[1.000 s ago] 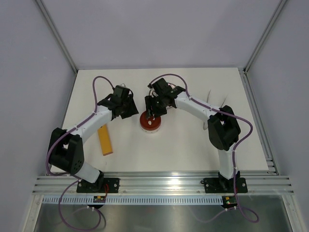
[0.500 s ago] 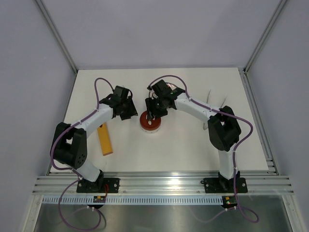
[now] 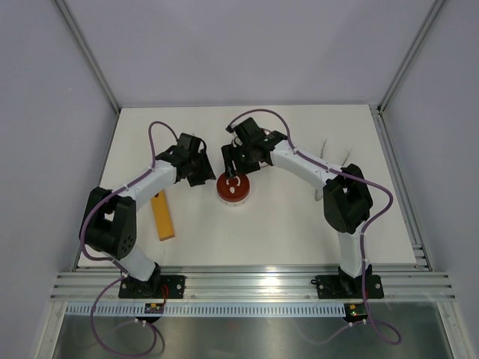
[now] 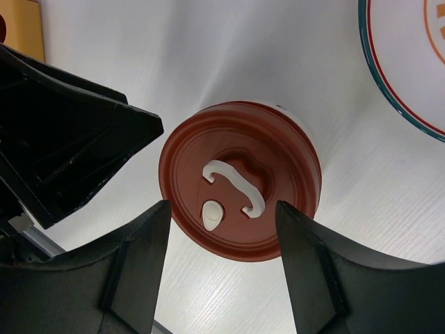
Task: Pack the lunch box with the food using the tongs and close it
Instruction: Screw the box lid onto the packing box.
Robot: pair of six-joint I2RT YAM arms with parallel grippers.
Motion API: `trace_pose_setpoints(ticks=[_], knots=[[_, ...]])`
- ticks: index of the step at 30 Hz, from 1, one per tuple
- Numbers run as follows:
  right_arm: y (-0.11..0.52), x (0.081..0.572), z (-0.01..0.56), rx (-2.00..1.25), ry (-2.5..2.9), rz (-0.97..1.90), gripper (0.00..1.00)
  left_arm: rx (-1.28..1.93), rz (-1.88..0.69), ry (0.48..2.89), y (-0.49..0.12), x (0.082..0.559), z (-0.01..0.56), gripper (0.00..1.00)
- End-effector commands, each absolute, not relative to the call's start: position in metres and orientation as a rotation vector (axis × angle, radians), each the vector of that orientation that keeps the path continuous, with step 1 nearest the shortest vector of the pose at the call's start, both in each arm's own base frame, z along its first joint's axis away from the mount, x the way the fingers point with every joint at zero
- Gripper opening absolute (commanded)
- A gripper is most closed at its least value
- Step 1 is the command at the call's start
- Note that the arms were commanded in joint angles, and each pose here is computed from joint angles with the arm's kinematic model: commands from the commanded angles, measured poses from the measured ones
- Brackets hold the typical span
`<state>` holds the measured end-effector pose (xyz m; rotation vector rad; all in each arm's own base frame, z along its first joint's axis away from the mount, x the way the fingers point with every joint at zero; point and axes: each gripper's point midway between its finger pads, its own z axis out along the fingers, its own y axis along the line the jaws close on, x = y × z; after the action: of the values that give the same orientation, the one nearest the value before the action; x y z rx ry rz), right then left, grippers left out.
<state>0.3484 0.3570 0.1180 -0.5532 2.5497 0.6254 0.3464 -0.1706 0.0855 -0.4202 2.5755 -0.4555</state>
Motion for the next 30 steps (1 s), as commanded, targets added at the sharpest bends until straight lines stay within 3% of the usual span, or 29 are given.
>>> trace_pose_setpoints(ticks=[1,12,20,30], knots=[[0.368,0.354,0.120,-0.618,2.512,0.648,0.69,-0.420,-0.476,2.571,-0.172,0.350,0.081,0.47],[0.373,0.350,0.109,-0.695,2.528,0.685,0.67,-0.417,-0.474,2.594,-0.171,0.349,0.072,0.47],[0.371,0.346,0.111,-0.727,2.514,0.695,0.45,-0.423,-0.464,2.599,-0.167,0.349,0.068,0.47],[0.363,0.344,0.111,-0.757,2.500,0.653,0.26,-0.425,-0.467,2.609,-0.167,0.351,0.064,0.47]])
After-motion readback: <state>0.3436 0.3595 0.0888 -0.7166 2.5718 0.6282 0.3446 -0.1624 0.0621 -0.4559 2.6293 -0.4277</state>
